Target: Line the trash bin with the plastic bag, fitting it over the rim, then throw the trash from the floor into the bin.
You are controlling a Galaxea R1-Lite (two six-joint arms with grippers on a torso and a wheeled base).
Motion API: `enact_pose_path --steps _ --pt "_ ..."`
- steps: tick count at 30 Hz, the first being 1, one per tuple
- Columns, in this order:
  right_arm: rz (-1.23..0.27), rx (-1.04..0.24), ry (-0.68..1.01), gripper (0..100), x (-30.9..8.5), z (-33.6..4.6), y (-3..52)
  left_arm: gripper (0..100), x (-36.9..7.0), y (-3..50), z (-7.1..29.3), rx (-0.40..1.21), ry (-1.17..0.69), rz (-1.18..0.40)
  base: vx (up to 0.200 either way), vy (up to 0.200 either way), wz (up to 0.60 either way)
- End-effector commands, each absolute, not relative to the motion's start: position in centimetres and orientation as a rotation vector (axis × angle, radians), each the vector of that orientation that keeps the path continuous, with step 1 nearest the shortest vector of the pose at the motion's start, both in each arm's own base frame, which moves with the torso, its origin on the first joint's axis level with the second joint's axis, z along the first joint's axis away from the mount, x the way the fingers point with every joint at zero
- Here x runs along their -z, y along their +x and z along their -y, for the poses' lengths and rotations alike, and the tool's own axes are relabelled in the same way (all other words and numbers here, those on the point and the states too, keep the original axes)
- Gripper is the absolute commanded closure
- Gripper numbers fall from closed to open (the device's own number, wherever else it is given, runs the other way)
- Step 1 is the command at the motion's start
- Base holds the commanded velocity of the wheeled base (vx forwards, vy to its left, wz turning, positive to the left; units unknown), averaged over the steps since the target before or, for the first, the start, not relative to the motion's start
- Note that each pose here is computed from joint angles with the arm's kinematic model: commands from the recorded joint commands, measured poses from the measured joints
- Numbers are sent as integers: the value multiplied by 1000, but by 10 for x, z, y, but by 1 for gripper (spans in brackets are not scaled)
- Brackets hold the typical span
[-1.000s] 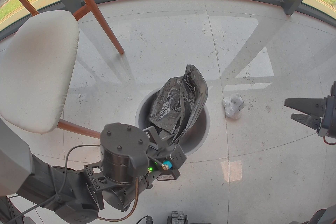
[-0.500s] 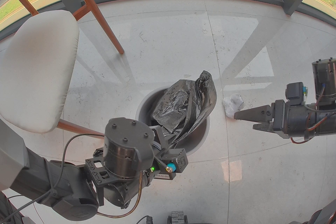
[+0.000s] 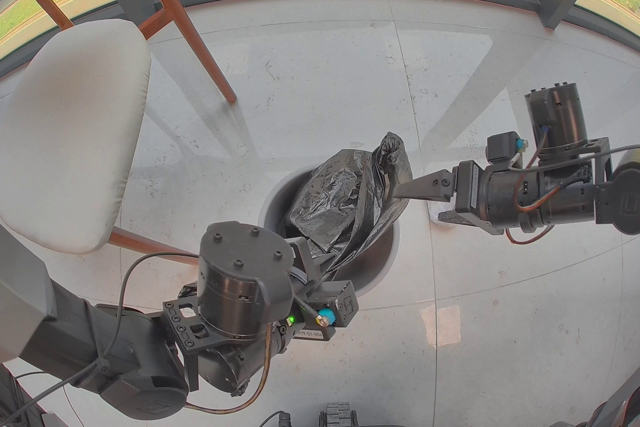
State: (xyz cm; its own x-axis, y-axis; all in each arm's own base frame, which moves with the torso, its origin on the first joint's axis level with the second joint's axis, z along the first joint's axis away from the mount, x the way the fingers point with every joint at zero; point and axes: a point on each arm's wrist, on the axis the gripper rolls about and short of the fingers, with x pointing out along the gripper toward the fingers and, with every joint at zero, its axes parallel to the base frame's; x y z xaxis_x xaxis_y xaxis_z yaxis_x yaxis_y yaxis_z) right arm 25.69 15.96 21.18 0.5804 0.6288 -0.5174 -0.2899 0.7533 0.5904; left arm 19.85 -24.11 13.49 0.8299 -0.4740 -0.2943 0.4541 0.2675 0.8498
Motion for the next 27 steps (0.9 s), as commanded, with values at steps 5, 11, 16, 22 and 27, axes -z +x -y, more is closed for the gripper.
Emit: enact_pose_path --steps 5,11,16,22,27 --pt "-814 -524 459 0 -189 -182 298 100 -134 198 239 625 1143 14 0 0 0" --pt "-808 -479 428 0 -176 -185 312 100 -134 197 238 621 1144 13 0 0 0" --pt "-814 -454 410 100 -168 -187 317 100 -134 197 238 618 1139 13 0 0 0" --pt "-821 -449 410 100 -166 -186 317 100 -132 197 238 622 1145 6 0 0 0" --pt "-824 -450 407 100 -166 -185 315 100 -131 198 239 621 1149 6 0 0 0"
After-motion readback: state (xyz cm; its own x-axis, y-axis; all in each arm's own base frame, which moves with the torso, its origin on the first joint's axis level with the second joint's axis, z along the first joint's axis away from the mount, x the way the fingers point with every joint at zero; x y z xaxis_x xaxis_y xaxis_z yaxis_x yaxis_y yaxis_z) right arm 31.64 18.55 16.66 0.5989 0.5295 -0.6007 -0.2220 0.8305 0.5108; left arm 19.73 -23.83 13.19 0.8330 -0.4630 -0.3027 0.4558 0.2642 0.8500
